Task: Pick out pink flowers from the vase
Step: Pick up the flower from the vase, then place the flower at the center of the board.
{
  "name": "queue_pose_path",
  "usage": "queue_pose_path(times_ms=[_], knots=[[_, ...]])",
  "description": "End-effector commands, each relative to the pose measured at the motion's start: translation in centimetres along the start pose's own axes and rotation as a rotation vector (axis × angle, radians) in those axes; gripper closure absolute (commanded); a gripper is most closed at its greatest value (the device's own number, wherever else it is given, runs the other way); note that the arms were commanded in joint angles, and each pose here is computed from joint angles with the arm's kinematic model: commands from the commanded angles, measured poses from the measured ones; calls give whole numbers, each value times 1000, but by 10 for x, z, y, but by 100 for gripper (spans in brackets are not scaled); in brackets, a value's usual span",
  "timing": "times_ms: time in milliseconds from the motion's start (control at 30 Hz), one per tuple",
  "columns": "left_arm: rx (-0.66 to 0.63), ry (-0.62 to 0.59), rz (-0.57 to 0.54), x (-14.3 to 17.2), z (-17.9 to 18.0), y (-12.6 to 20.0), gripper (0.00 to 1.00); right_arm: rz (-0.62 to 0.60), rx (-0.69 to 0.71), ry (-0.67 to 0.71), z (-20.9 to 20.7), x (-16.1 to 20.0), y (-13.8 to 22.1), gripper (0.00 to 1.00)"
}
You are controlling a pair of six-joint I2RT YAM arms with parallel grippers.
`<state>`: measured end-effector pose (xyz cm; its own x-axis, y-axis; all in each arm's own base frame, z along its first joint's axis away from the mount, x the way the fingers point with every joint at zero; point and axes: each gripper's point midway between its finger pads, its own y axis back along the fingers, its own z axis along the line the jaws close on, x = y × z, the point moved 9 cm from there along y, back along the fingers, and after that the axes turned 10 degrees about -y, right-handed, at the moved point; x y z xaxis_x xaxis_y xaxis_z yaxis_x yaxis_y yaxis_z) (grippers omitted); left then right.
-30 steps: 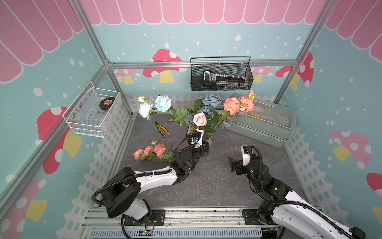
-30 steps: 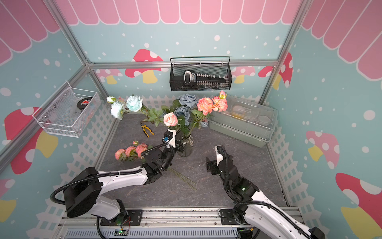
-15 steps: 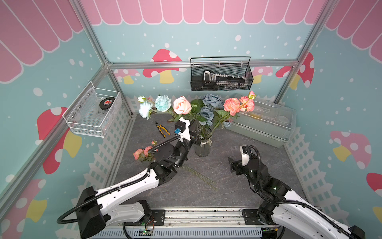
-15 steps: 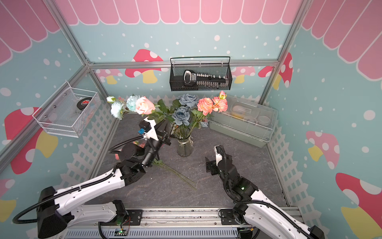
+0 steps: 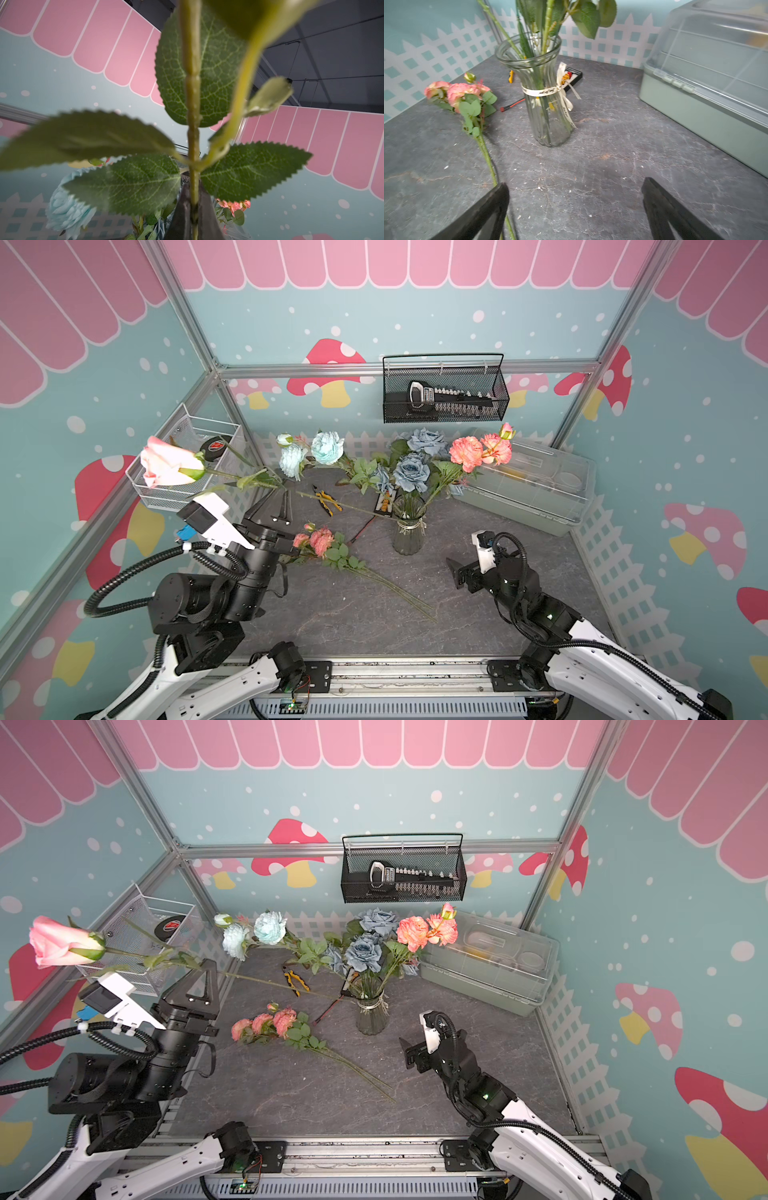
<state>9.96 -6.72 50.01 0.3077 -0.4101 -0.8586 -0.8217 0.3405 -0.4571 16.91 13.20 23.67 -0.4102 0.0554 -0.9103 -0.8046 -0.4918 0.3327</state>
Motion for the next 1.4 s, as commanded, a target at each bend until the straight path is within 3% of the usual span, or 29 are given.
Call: queue_pose_path(times_ms=[0,367,533,733,900,967,1067,1133,1167,1267,1367], knots=[[-56,-11,279,57,5,1,100,-106,-197,17,19,-23,9,1],[-82,108,533,150,4,-1,100,-85,-528,99,58,-25,9,1],[-12,166,595,179,-4,-12,100,31,-573,179,89,-14,-12,2],[38,214,607,188,-10,-18,100,74,-479,234,110,-1,-46,8],[41,217,607,185,-9,-14,100,104,-457,227,115,5,-64,33],[40,217,606,186,-8,-12,100,122,-455,235,117,6,-70,51],[30,208,610,186,-5,-10,100,131,-468,234,120,7,-72,68],[17,196,620,187,-4,-8,100,125,-466,230,119,5,-71,76],[7,183,627,188,-2,-7,96,122,-464,232,119,5,-70,81],[-34,141,638,189,3,-4,71,129,-435,254,115,5,-68,90],[-82,92,644,190,9,0,53,149,-387,288,110,8,-69,95]])
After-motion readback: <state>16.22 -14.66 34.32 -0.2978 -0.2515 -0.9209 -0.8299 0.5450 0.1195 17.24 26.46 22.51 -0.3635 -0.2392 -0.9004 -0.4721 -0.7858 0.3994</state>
